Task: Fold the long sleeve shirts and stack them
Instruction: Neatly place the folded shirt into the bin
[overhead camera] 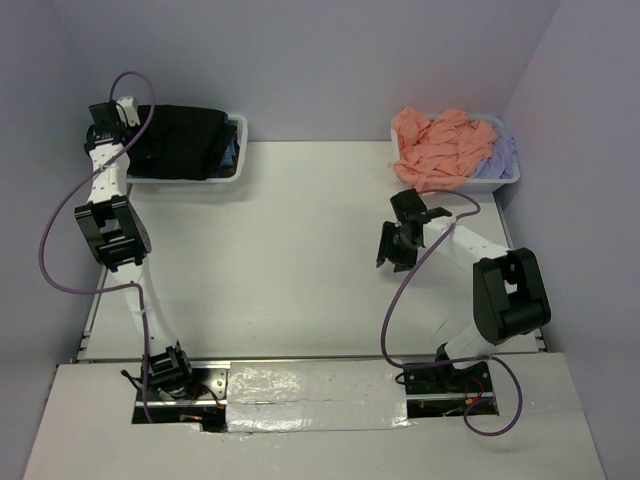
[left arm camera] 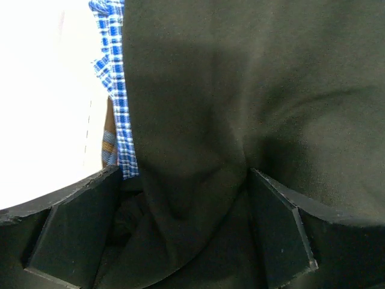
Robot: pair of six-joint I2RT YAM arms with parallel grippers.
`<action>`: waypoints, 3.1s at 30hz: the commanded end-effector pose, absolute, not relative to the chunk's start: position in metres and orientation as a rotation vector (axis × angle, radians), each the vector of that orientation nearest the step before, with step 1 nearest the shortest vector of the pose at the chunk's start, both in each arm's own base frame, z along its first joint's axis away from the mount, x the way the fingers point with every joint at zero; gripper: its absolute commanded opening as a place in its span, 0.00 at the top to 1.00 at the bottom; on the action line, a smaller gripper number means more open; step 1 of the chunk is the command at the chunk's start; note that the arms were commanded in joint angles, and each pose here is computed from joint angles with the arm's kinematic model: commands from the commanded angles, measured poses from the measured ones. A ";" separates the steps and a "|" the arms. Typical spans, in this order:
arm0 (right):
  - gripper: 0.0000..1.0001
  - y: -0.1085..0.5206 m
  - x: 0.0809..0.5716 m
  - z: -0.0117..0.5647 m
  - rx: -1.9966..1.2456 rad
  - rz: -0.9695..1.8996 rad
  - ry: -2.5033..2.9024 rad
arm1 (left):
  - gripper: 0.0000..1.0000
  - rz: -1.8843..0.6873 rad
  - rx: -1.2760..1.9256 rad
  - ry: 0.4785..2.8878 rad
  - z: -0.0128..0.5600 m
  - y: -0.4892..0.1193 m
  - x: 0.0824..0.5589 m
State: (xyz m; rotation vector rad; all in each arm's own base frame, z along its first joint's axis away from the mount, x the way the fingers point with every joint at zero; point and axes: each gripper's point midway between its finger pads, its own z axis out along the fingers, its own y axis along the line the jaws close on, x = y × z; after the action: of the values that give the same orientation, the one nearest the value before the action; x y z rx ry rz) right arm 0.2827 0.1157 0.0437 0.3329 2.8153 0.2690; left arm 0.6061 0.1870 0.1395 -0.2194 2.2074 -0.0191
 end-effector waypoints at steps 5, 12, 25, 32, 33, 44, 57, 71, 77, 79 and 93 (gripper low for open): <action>0.43 0.117 0.289 0.061 0.323 0.295 2.749 | 0.01 -0.033 -0.123 2.028 0.243 0.171 0.603; 0.43 0.120 0.288 0.055 0.324 0.331 2.746 | 0.01 -0.069 0.159 1.941 0.304 0.125 0.580; 0.43 0.124 0.282 0.041 0.316 0.371 2.764 | 0.07 0.098 0.681 2.235 0.204 0.044 0.531; 0.43 0.121 0.277 0.038 0.317 0.351 2.769 | 0.46 0.053 0.704 2.297 0.178 0.027 0.529; 0.43 0.120 0.277 0.038 0.322 0.349 2.770 | 0.49 0.049 0.699 2.305 0.176 0.027 0.531; 0.43 0.118 0.276 0.041 0.320 0.342 2.759 | 0.13 0.059 0.573 2.261 0.213 0.031 0.542; 0.44 0.125 0.279 0.050 0.295 0.395 2.739 | 0.33 0.245 0.146 2.199 0.273 0.142 0.538; 0.44 0.167 0.301 0.122 0.219 0.526 2.628 | 0.42 0.395 -0.036 2.209 0.219 0.245 0.542; 0.44 0.171 0.299 0.127 0.172 0.453 2.663 | 0.41 0.301 0.011 2.205 0.203 0.233 0.551; 0.44 0.171 0.298 0.127 0.172 0.446 2.666 | 0.41 0.296 0.018 2.184 0.205 0.232 0.555; 0.44 0.166 0.300 0.137 0.193 0.416 2.658 | 0.40 0.555 -0.155 2.206 0.164 0.287 0.571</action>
State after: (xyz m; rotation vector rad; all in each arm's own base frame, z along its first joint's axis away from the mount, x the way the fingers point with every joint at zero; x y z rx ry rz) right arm 0.2921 0.1661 0.1193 0.1861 2.7013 0.4225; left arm 0.5694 0.2655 0.1518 -0.0685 2.2597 0.4368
